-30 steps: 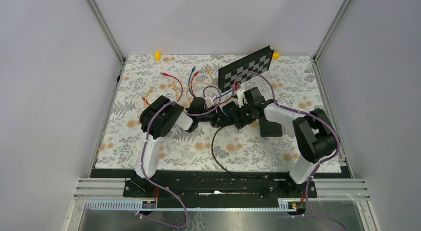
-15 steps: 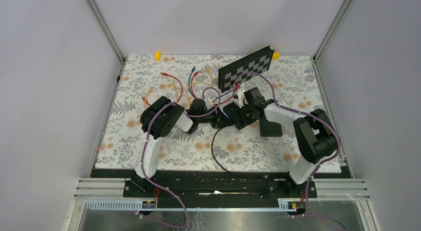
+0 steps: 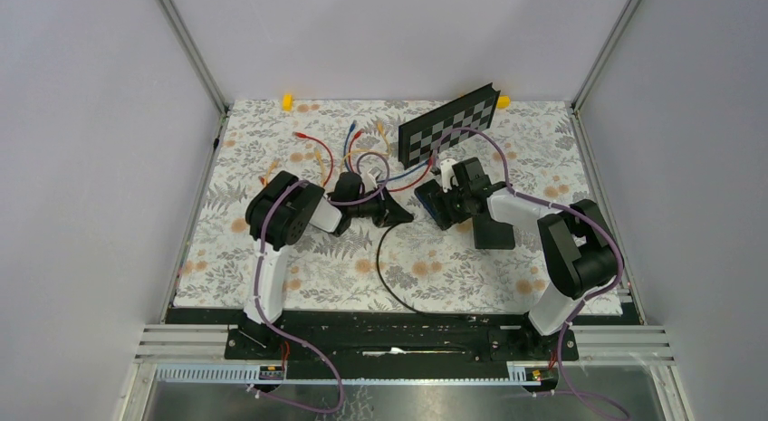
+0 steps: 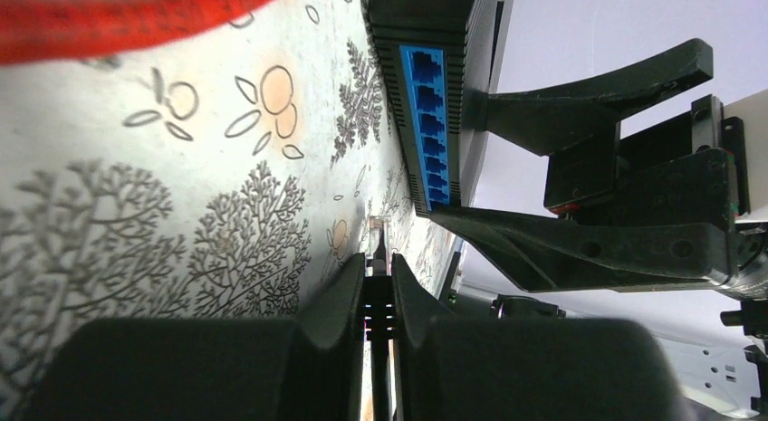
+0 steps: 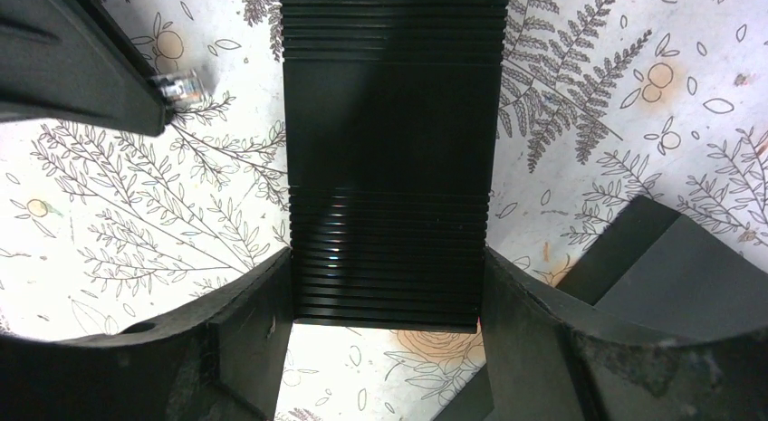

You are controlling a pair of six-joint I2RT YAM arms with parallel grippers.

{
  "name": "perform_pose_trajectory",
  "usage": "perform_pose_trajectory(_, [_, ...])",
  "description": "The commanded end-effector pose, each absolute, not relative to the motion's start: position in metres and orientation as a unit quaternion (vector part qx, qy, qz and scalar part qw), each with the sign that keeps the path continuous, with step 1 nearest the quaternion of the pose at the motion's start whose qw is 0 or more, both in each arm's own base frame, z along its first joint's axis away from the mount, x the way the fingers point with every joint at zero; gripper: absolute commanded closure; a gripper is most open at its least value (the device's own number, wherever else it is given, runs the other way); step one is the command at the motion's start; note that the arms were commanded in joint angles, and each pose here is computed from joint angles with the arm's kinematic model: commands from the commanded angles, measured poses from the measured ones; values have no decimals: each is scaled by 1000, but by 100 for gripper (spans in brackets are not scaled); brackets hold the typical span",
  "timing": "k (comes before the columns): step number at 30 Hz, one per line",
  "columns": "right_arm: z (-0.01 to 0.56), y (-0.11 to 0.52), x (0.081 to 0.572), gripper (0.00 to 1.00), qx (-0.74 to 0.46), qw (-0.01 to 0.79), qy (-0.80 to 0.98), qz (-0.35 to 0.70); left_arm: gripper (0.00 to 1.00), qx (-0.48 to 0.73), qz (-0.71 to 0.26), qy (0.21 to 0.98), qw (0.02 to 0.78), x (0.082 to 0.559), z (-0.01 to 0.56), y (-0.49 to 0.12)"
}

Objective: Pull the plug from the switch port
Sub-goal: Pull the connector from the switch port, then place the connector at the center of the board.

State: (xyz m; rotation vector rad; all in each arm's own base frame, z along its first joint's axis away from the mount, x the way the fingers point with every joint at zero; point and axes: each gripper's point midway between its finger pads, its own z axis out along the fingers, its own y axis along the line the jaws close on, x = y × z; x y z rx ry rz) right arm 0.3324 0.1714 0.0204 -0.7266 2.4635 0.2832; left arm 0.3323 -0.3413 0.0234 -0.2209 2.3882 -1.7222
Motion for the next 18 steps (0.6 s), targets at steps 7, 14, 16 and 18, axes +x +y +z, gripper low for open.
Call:
perform_pose_trajectory(7, [43,180,342,64,-263,294,911,121,100,47,-578,793,187,349,82,-332])
perform_pose_trajectory(14, [29,180,335,38,-281,260,916,122,100,100,-590,759,256,363,159,-296])
perform_pose_trajectory(16, [29,179,335,33,-286,260,914,120,100,107,-597,747,273,366,183,-281])
perform_pose_trajectory(18, [30,180,336,28,-294,262,911,122,100,118,-598,735,296,368,208,-264])
